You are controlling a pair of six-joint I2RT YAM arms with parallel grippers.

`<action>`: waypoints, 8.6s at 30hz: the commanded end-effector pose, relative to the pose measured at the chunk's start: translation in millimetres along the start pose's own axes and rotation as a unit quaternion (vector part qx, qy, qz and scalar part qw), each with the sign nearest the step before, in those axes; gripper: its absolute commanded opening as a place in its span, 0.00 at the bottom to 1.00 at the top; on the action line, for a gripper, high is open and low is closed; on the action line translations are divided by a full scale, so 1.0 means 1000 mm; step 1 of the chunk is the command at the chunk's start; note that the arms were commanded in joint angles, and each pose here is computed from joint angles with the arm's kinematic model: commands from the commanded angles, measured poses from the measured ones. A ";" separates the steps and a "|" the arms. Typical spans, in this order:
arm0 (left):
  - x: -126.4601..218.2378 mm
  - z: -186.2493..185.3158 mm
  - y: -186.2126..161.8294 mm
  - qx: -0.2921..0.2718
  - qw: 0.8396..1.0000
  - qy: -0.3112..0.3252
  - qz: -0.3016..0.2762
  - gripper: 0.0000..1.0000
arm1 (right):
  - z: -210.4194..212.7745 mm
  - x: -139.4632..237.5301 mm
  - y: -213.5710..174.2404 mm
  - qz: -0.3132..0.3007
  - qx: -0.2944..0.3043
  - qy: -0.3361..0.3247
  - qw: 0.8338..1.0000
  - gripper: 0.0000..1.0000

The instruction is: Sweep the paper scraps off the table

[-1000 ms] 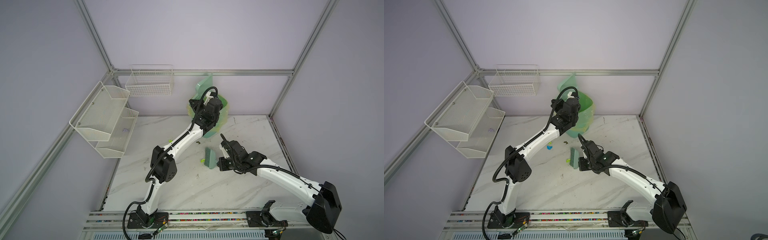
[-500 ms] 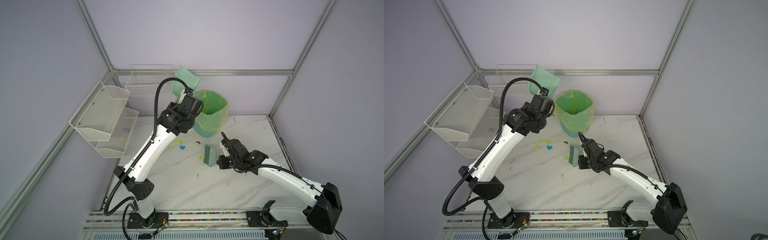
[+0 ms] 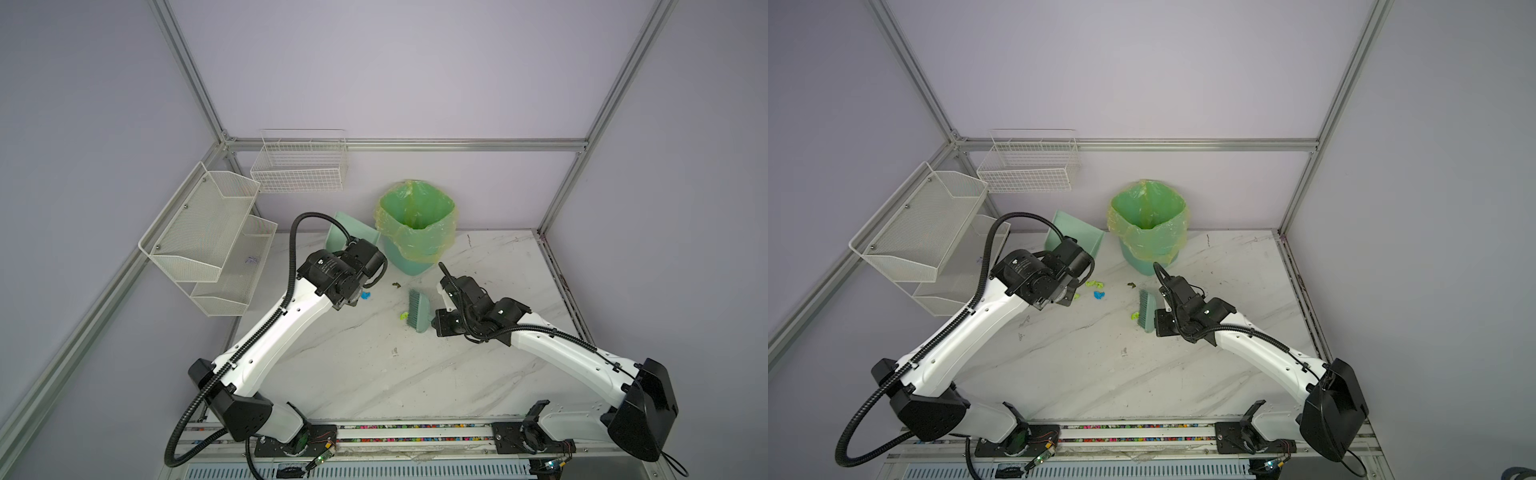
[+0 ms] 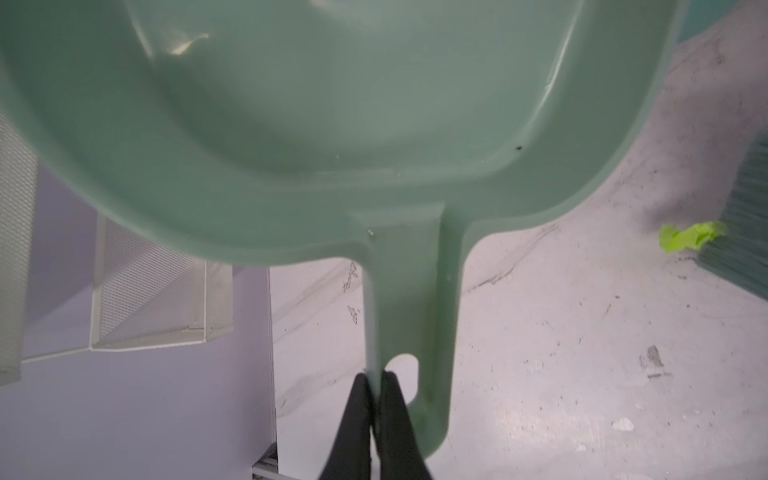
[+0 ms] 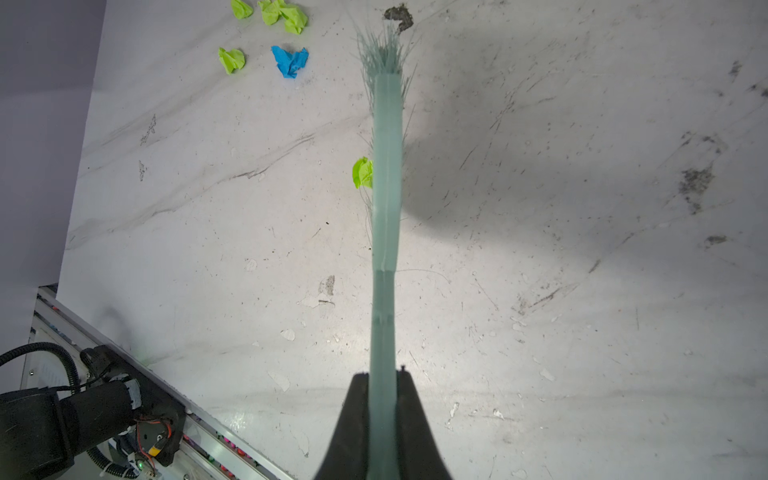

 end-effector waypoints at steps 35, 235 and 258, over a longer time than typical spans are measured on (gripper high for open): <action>-0.094 -0.145 -0.096 -0.023 0.948 -0.246 0.199 0.00 | 0.004 -0.014 0.001 0.028 -0.010 0.016 0.999 0.00; -0.101 0.030 -0.082 0.185 0.954 -0.188 0.141 0.00 | 0.012 -0.100 0.053 0.035 -0.285 0.204 0.936 0.00; -0.076 -0.027 -0.094 0.100 0.948 -0.241 0.182 0.00 | 0.000 0.038 0.068 -0.039 -0.083 -0.002 0.996 0.00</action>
Point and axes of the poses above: each gripper's point midway between its finger pads, its own x axis back along the fingers, its own z axis along the line the jaws close on, y = z × x, the point moved 9 cm from there along x, back along the fingers, and after that the axes turned 5 degrees about -x, right-handed, at the moved point
